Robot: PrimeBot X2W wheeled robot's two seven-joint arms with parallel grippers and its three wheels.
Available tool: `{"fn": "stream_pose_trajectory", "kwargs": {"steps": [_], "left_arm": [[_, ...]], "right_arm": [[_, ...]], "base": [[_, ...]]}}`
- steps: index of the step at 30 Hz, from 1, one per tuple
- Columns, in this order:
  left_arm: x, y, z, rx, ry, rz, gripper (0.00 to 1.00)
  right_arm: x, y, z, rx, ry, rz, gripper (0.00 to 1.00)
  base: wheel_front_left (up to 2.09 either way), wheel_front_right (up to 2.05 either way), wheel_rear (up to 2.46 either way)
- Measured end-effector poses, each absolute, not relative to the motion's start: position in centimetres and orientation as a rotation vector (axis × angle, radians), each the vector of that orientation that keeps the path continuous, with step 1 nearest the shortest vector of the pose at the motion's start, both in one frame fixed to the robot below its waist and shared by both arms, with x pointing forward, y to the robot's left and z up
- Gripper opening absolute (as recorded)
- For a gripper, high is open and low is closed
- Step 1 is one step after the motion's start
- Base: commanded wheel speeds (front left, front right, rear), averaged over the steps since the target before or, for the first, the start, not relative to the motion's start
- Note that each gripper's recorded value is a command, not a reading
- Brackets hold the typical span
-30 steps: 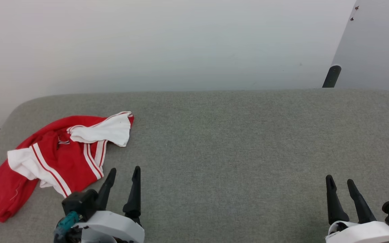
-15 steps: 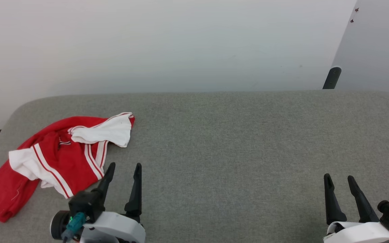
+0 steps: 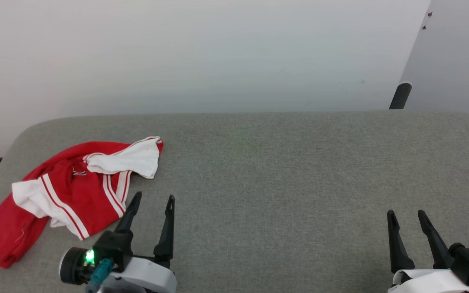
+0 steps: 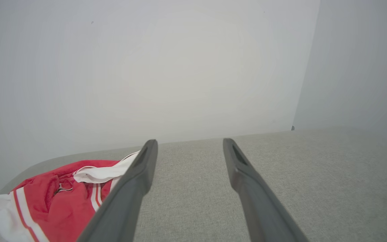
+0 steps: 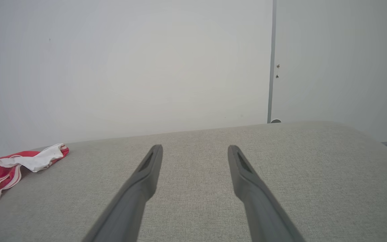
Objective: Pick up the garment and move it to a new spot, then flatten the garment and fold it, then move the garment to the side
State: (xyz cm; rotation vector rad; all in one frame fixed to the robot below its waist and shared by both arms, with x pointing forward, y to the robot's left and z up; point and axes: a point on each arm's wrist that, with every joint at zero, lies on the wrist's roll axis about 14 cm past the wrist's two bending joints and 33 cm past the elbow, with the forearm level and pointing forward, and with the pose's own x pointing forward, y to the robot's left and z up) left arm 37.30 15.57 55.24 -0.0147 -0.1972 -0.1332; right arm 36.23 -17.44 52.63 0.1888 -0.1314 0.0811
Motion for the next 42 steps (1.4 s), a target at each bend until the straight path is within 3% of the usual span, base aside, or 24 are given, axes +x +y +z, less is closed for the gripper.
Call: {"fn": "stream_pose_trajectory", "kwargs": {"steps": [24, 42], "left_arm": [[36.7, 16.7, 54.2, -0.015, -0.182, -0.110, 1.00], [32.4, 27.4, 53.2, -0.027, -0.157, 0.232, 1.00]], "right_arm": [[35.7, -16.5, 53.0, 0.078, -0.154, 0.123, 1.00], [37.4, -7.0, 53.8, 0.085, -0.156, 0.414, 1.00]], "base": [[0.00, 0.00, 0.00], [0.00, 0.00, 0.00]]}}
